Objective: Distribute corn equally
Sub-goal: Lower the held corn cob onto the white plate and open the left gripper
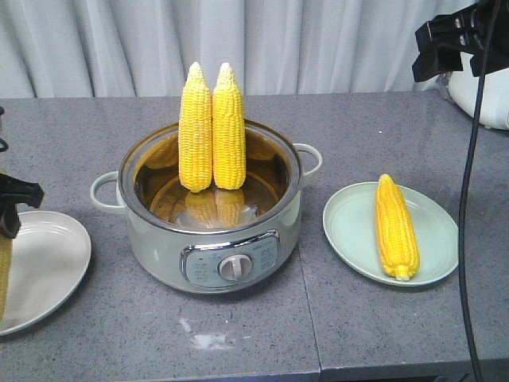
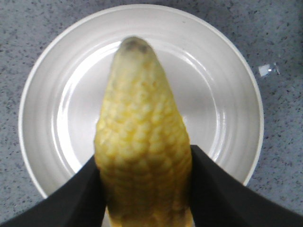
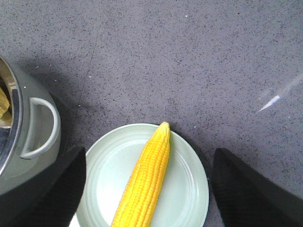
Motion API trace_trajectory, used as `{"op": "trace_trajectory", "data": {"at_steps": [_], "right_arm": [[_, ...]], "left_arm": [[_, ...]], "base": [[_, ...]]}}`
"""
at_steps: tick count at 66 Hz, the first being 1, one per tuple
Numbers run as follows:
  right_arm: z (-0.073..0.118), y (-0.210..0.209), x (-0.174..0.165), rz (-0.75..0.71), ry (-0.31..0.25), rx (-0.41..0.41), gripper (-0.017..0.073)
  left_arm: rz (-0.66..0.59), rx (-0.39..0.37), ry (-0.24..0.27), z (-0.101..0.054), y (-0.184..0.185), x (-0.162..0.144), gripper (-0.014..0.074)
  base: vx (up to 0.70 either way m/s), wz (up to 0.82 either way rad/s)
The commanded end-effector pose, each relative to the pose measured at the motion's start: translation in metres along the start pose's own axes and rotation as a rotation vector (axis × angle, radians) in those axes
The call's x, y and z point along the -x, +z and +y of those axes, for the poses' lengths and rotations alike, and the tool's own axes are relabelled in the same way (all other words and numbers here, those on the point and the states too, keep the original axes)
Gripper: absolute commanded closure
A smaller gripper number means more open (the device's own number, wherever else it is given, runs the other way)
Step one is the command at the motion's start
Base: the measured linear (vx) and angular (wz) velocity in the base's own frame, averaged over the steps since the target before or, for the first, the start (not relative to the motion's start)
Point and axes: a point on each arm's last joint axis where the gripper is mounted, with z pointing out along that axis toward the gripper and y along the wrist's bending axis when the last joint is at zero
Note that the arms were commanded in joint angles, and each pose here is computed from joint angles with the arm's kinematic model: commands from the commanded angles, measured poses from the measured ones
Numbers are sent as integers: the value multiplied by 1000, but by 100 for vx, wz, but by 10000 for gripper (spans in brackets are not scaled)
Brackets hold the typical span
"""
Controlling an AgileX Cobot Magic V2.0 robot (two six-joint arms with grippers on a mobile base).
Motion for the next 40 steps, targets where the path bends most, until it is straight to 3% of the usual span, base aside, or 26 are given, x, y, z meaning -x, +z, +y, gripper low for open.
{"op": "trace_trajectory", "data": {"at_steps": [1, 20, 40], "right_arm": [[1, -28, 1, -58, -6, -9, 20], [1, -28, 1, -58, -6, -9, 20], [1, -28, 1, -58, -6, -9, 20]], "left_arm": [[-26, -29, -2, -2, -7, 3, 388], [66, -12, -3, 2, 24, 13, 377], [127, 31, -29, 19, 53, 22, 366]], "base": [[0, 0], [0, 0], [0, 0]]}}
